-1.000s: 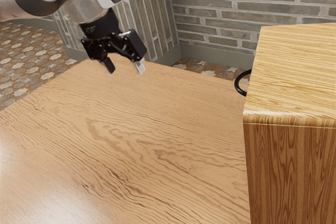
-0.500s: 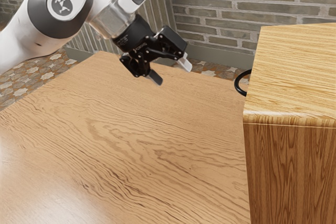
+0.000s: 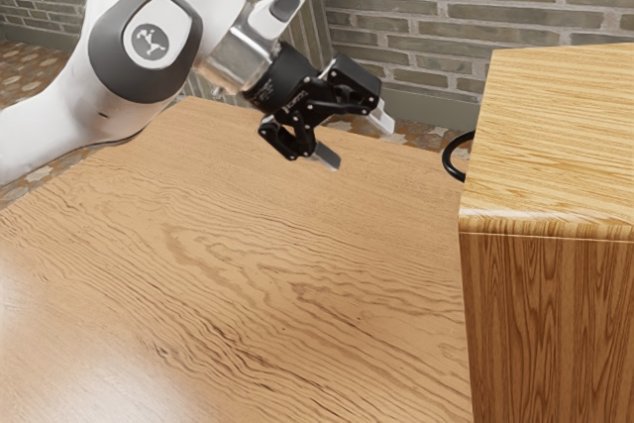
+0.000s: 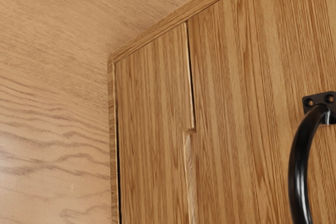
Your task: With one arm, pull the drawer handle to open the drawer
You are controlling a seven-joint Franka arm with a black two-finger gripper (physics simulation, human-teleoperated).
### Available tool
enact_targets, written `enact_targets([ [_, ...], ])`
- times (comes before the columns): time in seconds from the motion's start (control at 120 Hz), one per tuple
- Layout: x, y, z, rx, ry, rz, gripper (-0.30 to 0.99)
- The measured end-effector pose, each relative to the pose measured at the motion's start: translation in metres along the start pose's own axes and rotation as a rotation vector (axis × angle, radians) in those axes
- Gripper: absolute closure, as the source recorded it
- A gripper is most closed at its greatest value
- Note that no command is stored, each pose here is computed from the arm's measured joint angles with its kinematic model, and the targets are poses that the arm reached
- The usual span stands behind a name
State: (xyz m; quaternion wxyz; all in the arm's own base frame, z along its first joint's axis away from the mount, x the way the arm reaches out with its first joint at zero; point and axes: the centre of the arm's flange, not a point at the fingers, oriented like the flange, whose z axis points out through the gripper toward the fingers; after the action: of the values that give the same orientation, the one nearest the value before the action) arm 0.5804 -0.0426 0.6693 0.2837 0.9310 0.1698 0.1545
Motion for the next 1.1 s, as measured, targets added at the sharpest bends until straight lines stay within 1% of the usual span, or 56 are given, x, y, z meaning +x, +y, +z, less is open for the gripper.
enact_targets([
  [0.45,-0.012,0.031,0.037,-0.023,-0.010,0.024,0.00],
  [0.65,-0.018,0.040,0.058,-0.018,-0.036,0.035,0.00],
  [1.1,-0.015,0.027,0.063,-0.001,-0.037,0.009,0.00],
])
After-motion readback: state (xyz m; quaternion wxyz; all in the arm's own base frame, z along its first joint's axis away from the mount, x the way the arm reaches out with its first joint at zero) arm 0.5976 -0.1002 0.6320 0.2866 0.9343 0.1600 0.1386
